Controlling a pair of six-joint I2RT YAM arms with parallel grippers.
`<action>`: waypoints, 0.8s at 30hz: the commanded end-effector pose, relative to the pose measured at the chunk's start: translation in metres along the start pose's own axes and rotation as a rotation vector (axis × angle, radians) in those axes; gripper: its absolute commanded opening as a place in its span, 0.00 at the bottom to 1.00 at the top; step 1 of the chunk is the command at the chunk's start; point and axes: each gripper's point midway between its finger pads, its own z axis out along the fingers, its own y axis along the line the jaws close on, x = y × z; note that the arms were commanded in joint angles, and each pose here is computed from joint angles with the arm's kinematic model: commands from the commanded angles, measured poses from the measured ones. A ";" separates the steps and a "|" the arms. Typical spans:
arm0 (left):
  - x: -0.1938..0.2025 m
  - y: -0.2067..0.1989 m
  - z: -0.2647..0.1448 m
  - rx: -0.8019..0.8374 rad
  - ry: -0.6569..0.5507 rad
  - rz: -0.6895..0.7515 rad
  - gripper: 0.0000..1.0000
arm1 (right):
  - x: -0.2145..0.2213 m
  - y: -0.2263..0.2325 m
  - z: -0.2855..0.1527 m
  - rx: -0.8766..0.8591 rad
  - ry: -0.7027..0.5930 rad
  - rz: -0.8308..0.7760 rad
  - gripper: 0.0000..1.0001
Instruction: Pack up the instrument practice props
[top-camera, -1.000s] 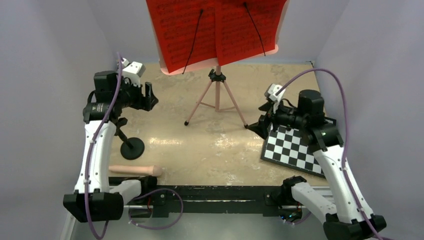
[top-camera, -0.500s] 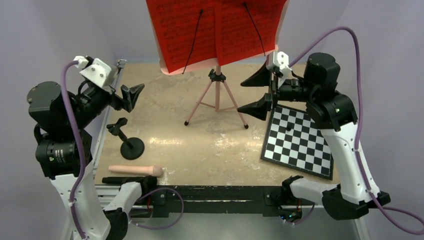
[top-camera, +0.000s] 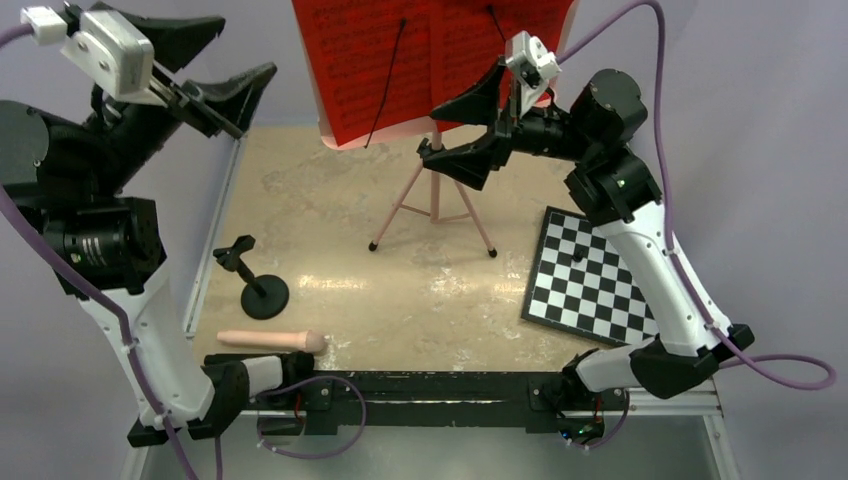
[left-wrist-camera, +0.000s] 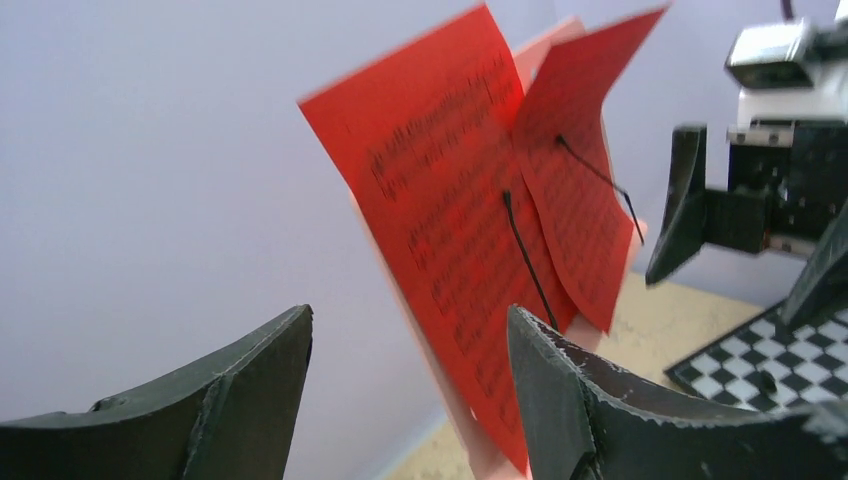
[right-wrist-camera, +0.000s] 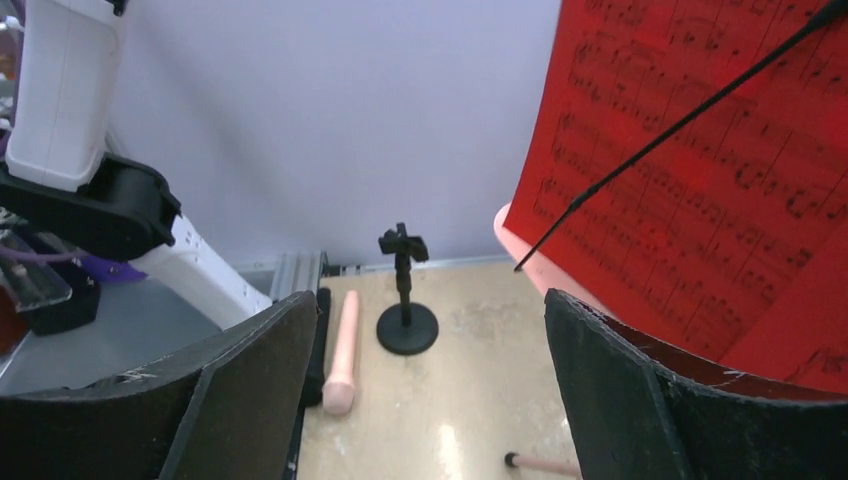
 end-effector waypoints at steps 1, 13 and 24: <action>-0.048 0.019 0.025 0.027 -0.165 0.042 0.74 | -0.042 -0.013 0.014 0.103 -0.140 -0.037 0.89; -0.065 0.052 0.057 0.028 -0.328 0.114 0.70 | -0.026 -0.017 0.051 -0.010 -0.083 -0.041 0.99; -0.060 0.032 0.074 0.133 -0.362 0.070 0.71 | -0.019 -0.033 0.077 0.001 -0.075 -0.024 0.99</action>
